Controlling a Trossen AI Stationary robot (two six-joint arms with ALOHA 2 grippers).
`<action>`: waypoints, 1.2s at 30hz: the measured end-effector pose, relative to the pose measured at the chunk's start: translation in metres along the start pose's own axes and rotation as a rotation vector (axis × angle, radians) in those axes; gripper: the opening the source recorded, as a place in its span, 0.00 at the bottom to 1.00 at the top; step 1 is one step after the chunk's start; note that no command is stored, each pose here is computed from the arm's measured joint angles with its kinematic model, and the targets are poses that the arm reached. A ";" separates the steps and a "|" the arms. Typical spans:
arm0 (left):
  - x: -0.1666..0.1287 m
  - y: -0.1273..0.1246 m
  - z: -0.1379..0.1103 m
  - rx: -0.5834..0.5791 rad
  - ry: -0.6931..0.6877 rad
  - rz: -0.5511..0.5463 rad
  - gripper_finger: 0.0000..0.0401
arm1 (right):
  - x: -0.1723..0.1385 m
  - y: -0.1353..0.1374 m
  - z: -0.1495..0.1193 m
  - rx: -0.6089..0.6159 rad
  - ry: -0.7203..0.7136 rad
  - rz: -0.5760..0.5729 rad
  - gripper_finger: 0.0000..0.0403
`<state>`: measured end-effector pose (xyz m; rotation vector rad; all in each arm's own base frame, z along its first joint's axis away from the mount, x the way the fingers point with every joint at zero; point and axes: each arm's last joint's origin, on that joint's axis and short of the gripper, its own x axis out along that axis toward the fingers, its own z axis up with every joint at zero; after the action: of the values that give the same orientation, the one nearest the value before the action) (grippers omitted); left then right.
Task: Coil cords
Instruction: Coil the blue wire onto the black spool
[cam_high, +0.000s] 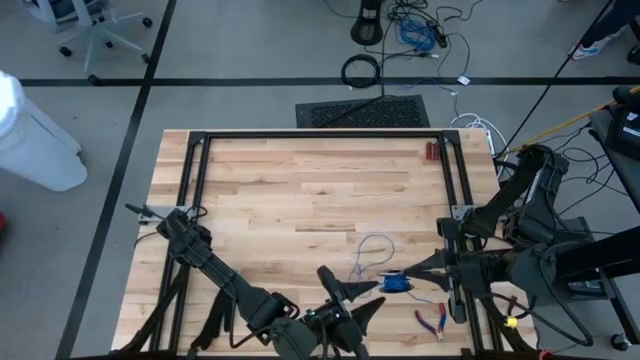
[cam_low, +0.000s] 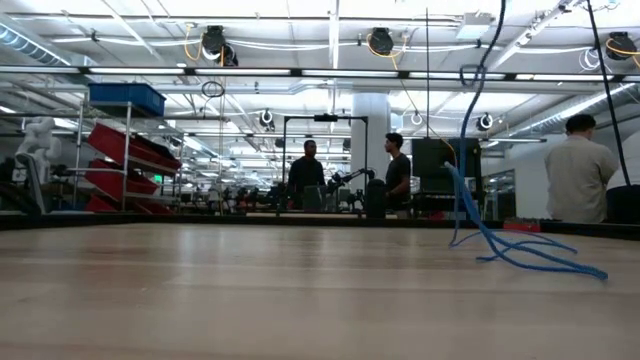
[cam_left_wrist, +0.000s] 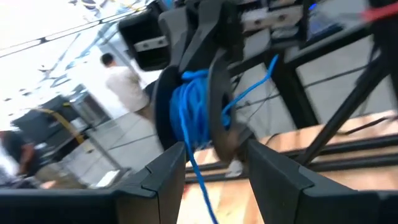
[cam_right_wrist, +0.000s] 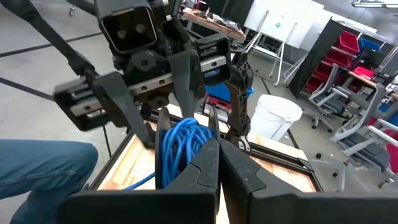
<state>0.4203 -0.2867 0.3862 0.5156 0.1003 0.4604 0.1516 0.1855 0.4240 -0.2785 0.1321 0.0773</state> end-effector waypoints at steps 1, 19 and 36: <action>-0.002 0.000 0.000 0.017 0.012 0.016 0.43 | 0.000 0.000 0.000 0.000 0.000 0.000 0.00; -0.002 0.003 0.007 -0.082 -0.061 -0.045 0.43 | 0.002 0.000 0.000 0.004 0.000 -0.007 0.00; 0.009 0.008 0.004 -0.160 -0.047 -0.026 0.24 | 0.004 -0.001 0.000 0.002 0.002 -0.016 0.00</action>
<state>0.4257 -0.2779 0.3938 0.3673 0.0246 0.4269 0.1555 0.1844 0.4237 -0.2780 0.1324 0.0612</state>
